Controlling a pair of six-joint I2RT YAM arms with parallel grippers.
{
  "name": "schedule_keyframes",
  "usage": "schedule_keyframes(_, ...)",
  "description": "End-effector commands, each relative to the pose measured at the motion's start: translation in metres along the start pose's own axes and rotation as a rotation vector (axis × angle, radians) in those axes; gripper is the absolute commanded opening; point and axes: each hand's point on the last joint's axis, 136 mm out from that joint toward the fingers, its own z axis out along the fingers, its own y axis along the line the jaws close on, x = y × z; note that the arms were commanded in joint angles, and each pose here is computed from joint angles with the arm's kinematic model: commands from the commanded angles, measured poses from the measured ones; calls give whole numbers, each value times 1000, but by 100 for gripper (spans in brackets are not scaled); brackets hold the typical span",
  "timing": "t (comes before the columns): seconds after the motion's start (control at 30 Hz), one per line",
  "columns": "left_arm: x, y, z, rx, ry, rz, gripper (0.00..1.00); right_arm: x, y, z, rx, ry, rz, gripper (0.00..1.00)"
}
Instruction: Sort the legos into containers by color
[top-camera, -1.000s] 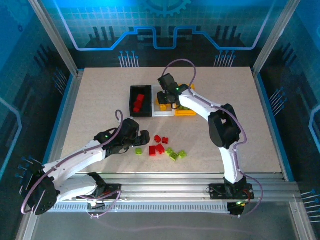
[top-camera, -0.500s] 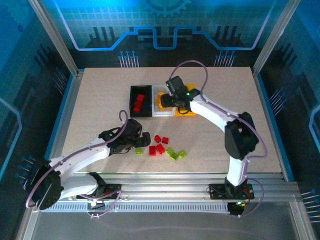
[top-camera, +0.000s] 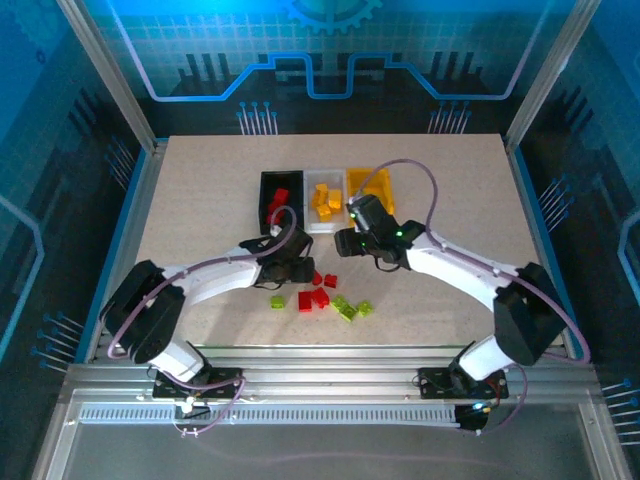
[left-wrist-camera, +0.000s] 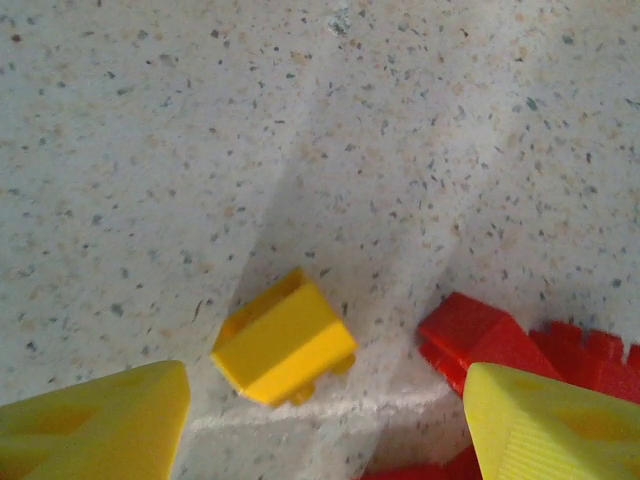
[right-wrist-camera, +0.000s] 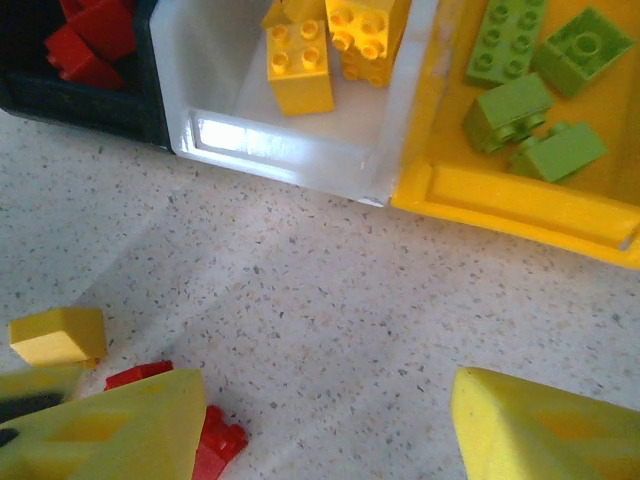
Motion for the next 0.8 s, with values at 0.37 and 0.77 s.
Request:
schedule_keyframes(0.37, 5, 4, 27, -42, 40, 11, 43, -7, -11, -32, 0, -110, 56, 67)
schedule_keyframes(0.77, 9, 7, 27, -55, 50, 26, 39, -6, -16, -32, 9, -114, 72, 67)
